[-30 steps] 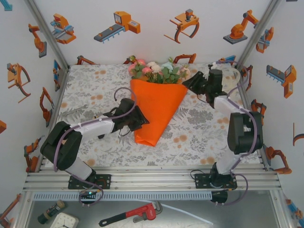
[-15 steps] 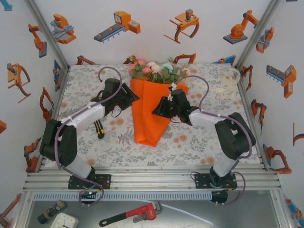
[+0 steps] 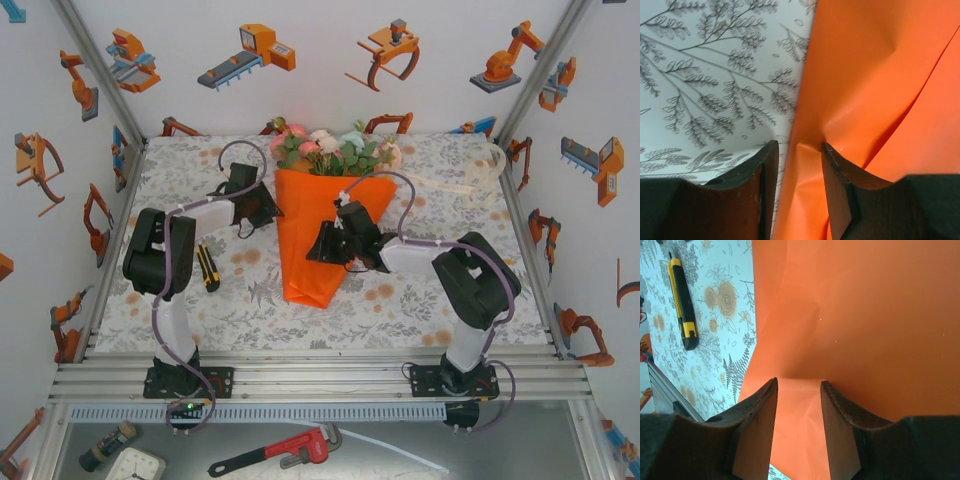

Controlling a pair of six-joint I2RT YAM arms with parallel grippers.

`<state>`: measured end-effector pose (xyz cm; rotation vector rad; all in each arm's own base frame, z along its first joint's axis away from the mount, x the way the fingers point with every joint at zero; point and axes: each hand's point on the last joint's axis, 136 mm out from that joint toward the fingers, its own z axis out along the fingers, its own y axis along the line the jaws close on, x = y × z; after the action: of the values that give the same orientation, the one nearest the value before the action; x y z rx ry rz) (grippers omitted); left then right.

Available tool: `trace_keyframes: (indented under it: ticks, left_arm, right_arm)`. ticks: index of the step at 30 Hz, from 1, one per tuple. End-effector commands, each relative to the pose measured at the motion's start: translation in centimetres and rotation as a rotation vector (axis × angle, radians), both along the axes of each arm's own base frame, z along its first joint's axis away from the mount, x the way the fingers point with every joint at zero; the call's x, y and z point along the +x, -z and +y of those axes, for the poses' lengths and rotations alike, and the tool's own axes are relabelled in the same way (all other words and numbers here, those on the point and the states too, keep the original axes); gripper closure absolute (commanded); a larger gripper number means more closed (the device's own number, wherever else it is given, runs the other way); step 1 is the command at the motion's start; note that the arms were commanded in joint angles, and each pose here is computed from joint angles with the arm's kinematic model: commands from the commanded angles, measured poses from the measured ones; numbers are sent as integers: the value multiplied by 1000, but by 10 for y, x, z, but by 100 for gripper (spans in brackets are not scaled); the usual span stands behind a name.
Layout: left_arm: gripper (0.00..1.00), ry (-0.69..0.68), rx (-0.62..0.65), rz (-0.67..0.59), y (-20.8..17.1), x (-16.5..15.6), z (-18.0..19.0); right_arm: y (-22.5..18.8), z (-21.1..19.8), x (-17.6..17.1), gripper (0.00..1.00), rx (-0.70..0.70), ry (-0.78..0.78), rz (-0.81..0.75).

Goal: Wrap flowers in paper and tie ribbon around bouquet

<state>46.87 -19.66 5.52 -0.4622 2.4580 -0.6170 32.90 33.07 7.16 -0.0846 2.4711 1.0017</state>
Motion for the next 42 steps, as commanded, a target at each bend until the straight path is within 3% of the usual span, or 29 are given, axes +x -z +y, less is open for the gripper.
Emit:
trace_keyframes:
  ticks: [1, 13, 18, 21, 29, 37, 42]
  left_arm:
    - [59, 25, -32, -30, -1, 13, -11]
    - [64, -37, 44, -120, -5, 98, 1]
    - [63, -27, 64, -179, -13, 115, 1]
    - [60, 17, -1, -194, -23, 115, -7]
    - [53, 32, -74, -211, -45, 39, -8]
    - [58, 169, -54, -59, -1, -42, -43]
    - [63, 158, -25, -9, 16, -90, -35]
  right_arm:
    - [0, 9, -3, 59, -26, -28, -16]
    - [19, 9, -15, 59, -70, -48, 19]
    - [22, 10, -17, 59, -76, -60, 30]
    - [27, 10, -19, 59, -83, -64, 38]
    - [25, 11, -20, 59, -74, -68, 42]
    - [32, 8, -29, 59, -82, -86, 72]
    - [38, 0, -42, 59, -93, -94, 110]
